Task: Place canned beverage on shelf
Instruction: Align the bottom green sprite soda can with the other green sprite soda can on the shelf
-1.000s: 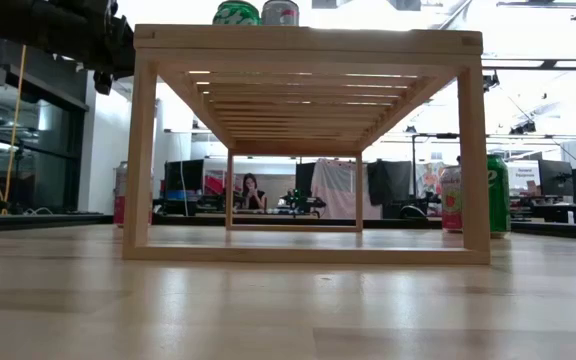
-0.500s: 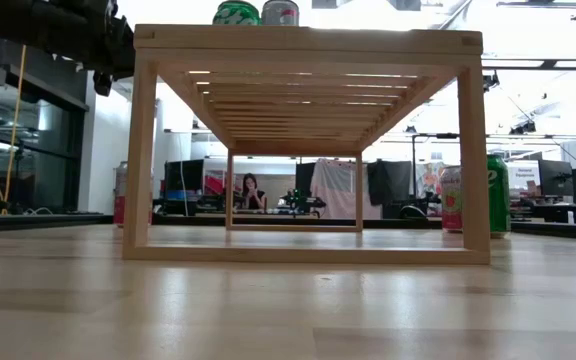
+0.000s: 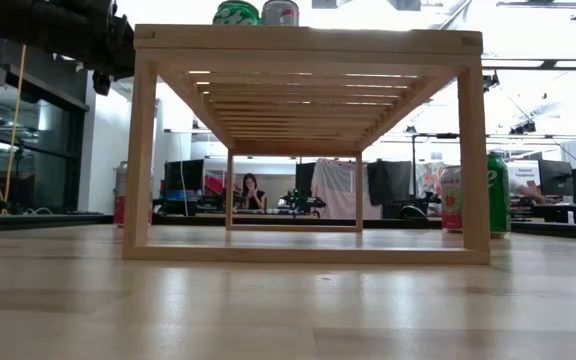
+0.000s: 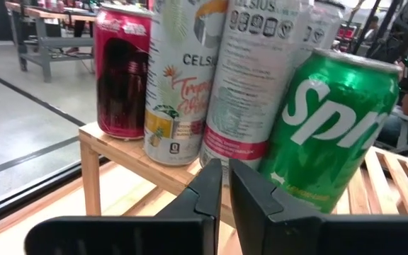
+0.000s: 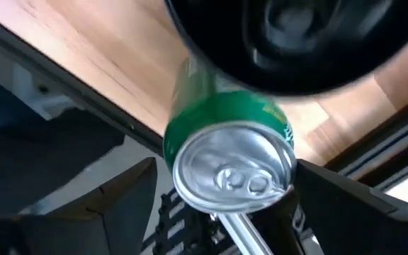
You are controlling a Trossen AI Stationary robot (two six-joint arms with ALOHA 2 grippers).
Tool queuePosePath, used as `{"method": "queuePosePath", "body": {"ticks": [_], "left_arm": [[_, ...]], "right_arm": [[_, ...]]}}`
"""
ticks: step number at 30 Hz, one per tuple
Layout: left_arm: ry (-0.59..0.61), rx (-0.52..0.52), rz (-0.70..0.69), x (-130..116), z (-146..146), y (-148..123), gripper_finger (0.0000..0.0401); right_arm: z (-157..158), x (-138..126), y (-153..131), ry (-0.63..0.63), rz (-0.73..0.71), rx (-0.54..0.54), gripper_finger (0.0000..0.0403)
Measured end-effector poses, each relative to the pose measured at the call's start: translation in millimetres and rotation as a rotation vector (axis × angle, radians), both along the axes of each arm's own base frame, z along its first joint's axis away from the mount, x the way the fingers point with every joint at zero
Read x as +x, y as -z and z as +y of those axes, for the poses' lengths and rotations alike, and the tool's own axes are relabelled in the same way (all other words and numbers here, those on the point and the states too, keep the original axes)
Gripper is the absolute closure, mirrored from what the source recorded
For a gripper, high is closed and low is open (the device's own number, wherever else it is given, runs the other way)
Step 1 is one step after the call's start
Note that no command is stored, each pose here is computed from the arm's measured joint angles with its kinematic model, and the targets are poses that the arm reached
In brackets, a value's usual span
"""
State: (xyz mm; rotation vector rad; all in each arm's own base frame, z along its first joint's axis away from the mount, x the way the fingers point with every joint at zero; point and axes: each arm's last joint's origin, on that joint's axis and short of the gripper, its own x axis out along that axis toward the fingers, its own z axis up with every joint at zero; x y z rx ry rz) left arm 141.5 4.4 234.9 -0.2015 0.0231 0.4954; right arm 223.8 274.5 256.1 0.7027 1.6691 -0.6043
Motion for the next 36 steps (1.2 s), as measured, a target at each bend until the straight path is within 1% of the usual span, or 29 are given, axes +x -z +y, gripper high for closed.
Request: {"method": "queuePosePath", "body": {"ticks": [4,9,11,15,18,29,36], "left_arm": [[-0.02,0.001,-0.015,0,1,-1,0.038],[-0.019,0.0,-0.015,0,0,-1,0.038],[-0.019,0.0,-0.015,0,0,-1,0.038],[-0.019,0.0,-0.014,0,0,-1,0.038],[-0.019,0.0,-0.014,0,0,-1,0.038],[-0.019,0.0,-0.013,0,0,-1,0.038],[-0.019,0.0,-0.013,0,0,-1,0.038]], "right_arm": [[-1,1,0,0.003,-0.03,-0.025,0.0092],[-2,1,3,0.027,-0.027,-0.041,0.0092],[-3,0,8,0.04,-0.007,-0.048,0.0092],[-7,-3,20,0.05,0.075,-0.018,0.0091],[-9,-4,25,0.044,0.098,-0.019,0.0091],[-9,-4,25,0.023,0.082,-0.031,0.0091],[-10,-2,25,-0.019,0.021,-0.063,0.0091]]}}
